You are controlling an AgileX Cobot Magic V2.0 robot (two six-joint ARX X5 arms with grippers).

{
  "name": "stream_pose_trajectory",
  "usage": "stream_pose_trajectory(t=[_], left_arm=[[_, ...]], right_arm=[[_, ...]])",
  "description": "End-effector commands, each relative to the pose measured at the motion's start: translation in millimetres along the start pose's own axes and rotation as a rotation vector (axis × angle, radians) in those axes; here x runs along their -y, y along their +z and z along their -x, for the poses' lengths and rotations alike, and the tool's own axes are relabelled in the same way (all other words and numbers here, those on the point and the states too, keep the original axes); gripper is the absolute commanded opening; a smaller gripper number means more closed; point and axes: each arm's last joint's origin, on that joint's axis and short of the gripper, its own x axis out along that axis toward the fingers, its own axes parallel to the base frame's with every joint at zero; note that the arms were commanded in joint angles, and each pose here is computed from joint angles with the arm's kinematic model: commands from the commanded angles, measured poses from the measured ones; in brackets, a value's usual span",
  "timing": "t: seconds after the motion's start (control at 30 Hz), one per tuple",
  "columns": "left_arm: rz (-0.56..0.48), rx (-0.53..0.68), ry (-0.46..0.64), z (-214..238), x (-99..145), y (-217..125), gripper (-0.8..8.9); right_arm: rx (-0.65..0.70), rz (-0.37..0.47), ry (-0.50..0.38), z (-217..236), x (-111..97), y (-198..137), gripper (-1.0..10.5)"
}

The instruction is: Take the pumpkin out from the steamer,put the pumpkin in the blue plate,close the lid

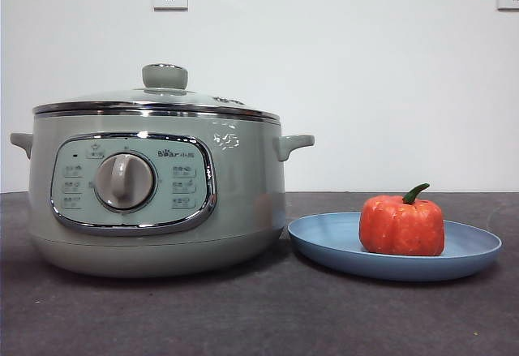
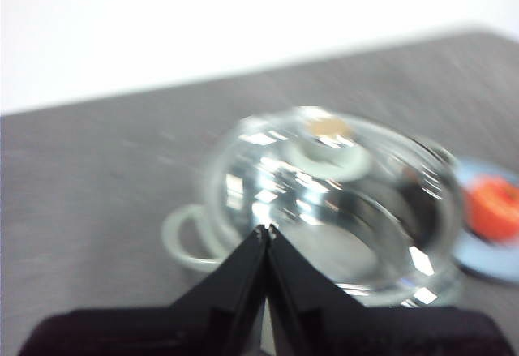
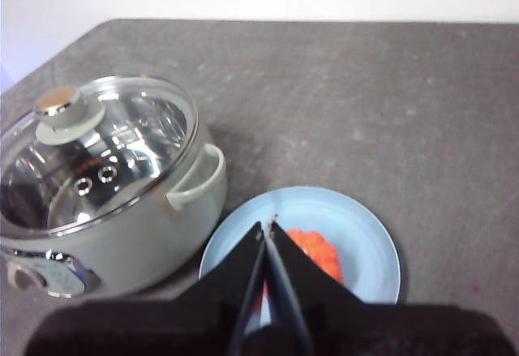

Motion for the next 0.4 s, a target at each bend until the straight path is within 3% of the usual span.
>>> stream_pose_trajectory(t=[0.03,0.2,0.4], left_arm=[[0.056,0.066,0.122,3,-9,-22,-0.03],[0.089,0.144,0.276,-4,-20,-57,-0.03],[0.112,0.122,0.373,-28,-31,-98,-0.03]], right_arm=[[-0.023,-0.008,-0.007,-1,1,-4,0.0],[-0.06,-0.009,-0.012,-1,1,-7,0.0],[-0.093,-0.01,-0.016,-1,2,-10,0.0]])
